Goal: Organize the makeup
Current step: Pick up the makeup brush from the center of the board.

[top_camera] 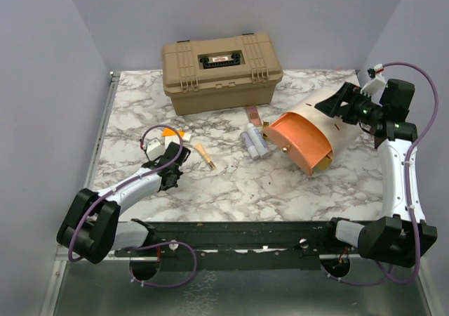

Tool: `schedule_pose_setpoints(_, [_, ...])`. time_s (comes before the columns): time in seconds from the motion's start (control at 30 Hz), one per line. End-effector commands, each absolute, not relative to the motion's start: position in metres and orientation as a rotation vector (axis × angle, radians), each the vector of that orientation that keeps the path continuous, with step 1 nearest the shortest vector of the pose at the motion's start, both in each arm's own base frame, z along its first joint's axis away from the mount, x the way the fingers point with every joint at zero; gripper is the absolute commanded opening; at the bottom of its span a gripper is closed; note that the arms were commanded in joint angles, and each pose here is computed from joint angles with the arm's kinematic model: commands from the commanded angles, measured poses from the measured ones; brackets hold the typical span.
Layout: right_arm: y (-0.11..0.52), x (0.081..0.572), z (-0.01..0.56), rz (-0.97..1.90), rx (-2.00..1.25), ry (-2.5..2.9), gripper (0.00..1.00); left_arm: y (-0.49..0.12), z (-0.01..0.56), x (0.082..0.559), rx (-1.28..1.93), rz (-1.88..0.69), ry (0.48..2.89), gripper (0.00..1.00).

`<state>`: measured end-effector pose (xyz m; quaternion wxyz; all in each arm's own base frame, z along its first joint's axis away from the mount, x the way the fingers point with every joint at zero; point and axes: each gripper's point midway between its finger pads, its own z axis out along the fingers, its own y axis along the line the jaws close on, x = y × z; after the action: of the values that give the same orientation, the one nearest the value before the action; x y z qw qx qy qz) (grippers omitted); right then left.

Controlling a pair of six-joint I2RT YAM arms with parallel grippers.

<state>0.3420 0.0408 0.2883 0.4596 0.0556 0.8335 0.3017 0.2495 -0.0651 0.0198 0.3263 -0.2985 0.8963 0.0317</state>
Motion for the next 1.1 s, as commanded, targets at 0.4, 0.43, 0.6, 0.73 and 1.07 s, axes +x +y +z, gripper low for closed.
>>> schedule_pose_setpoints(0.4, [0.058, 0.316, 0.266, 0.873, 0.183, 2.167, 0.85, -0.093, 0.124, 0.28, -0.606, -0.305, 2.063, 0.0])
schedule_pose_setpoints(0.43, [0.059, 0.316, 0.271, 0.878, 0.171, 2.15, 0.85, -0.099, 0.135, 0.283, -0.575, -0.358, 2.031, 0.0])
schedule_pose_setpoints(0.6, [0.061, 0.314, 0.295, 0.864, 0.114, 2.081, 0.82, -0.125, 0.186, 0.289, -0.397, -0.557, 1.882, 0.0])
schedule_pose_setpoints(0.73, [0.074, 0.308, 0.317, 0.953, 0.034, 2.008, 0.8, -0.143, 0.211, 0.291, -0.288, -0.657, 1.826, 0.0])
schedule_pose_setpoints(1.07, [0.096, 0.289, 0.353, 1.092, -0.125, 1.871, 0.69, -0.212, 0.274, 0.285, -0.04, -1.054, 1.666, 0.0])
